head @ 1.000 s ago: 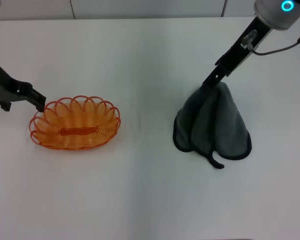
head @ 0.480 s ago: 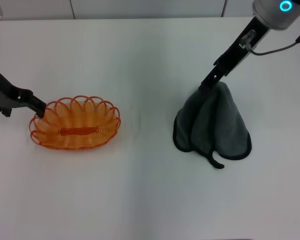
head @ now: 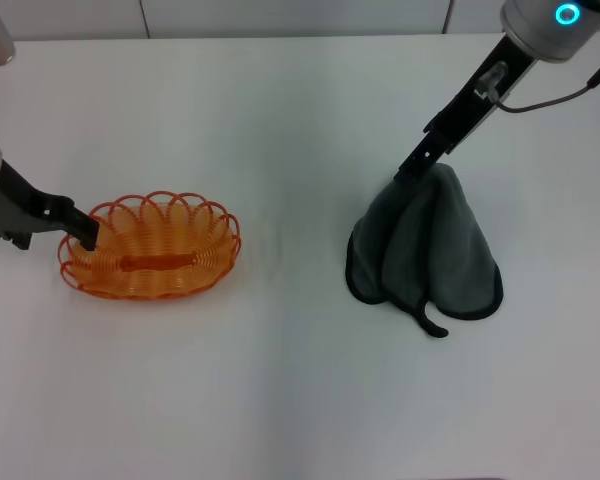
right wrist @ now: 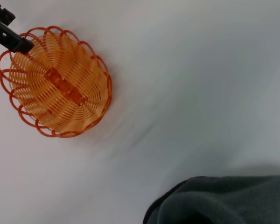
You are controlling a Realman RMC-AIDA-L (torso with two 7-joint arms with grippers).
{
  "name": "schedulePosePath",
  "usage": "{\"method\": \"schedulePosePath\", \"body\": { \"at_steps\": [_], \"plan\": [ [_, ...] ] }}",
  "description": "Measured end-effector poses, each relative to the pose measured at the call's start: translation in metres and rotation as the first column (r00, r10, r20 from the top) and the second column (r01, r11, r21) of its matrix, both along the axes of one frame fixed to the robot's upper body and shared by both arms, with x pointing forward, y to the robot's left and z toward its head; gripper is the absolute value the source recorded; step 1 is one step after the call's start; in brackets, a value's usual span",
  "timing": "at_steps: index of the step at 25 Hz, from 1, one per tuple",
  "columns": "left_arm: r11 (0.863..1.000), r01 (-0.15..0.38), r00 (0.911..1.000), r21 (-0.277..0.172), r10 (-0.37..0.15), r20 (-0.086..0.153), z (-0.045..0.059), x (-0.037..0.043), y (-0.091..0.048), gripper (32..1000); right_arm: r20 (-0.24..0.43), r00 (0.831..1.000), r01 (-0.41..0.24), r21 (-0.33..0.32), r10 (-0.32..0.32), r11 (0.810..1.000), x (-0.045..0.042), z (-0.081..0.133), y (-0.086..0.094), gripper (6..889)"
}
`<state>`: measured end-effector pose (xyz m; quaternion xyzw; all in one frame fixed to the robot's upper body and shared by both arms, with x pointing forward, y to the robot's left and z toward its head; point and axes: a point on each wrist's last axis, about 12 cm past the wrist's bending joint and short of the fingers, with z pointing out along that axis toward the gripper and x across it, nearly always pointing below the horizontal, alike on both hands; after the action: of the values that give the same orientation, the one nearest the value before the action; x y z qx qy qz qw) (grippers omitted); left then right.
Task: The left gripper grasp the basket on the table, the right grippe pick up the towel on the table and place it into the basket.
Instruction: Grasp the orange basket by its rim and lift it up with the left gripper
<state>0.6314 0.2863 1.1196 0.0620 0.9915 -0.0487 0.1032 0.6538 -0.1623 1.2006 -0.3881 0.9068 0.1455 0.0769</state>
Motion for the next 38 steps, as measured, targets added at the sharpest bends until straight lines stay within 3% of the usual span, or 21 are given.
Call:
{"method": "schedulePosePath", "body": {
  "at_steps": [19,25,32,38],
  "plan": [
    [1.000,0.006,0.9999,-0.007,-0.006,0.012,-0.024,-0.0038,-0.008,908,0.010,1.000,-0.010,0.005,0.010,1.000,0.0009,0.001,0.002,851],
    [1.000,0.014,0.9997,-0.006,-0.014,0.019,-0.026,-0.0031,-0.010,908,0.010,1.000,-0.011,0.007,0.011,1.000,0.0007,0.001,0.003,852],
    [0.999,0.039,0.9992,-0.007,-0.039,0.008,-0.030,-0.0056,-0.014,907,0.010,1.000,-0.011,0.006,0.011,1.000,0.0007,0.001,0.003,851],
    [0.999,0.040,0.9992,-0.008,-0.040,0.008,-0.031,-0.0057,-0.014,833,0.019,1.000,-0.010,0.005,0.010,1.000,0.0018,0.001,0.003,852]
  ]
}}
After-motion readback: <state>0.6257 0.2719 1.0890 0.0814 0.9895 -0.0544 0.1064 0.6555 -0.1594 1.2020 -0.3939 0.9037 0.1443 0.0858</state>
